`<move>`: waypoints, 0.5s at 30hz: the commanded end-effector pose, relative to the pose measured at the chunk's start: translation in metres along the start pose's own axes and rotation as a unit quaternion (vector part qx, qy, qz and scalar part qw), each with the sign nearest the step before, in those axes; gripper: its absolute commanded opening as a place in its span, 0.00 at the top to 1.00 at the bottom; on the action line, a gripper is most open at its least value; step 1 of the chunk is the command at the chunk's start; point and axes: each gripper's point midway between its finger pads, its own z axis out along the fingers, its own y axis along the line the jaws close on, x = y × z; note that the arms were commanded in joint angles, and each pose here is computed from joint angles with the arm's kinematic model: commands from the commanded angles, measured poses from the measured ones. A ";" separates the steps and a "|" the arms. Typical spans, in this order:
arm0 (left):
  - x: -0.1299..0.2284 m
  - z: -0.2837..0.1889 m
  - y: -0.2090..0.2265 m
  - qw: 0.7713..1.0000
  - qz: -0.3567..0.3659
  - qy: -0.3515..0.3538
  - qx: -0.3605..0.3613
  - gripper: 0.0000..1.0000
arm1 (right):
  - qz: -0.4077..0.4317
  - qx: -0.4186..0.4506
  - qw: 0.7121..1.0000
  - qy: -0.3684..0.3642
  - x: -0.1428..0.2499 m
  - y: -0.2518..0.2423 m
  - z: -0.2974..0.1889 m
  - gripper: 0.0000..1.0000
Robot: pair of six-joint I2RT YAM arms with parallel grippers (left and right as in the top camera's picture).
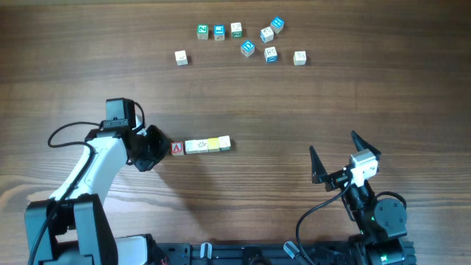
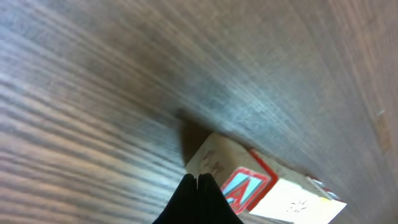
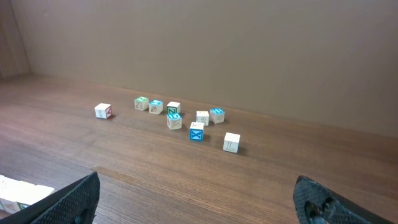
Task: Form a horizontal line
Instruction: 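Lower the 'A' block against the row's left end and release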
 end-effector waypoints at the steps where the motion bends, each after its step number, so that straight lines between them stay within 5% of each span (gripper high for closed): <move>1: -0.012 0.001 0.011 0.999 0.012 -0.030 -0.031 0.96 | 0.002 0.006 1.000 -0.003 -0.001 -0.002 0.000 0.00; 15: 0.001 0.001 -0.014 0.999 0.016 0.010 0.040 0.96 | 0.003 0.006 1.000 -0.003 -0.001 -0.002 0.000 0.00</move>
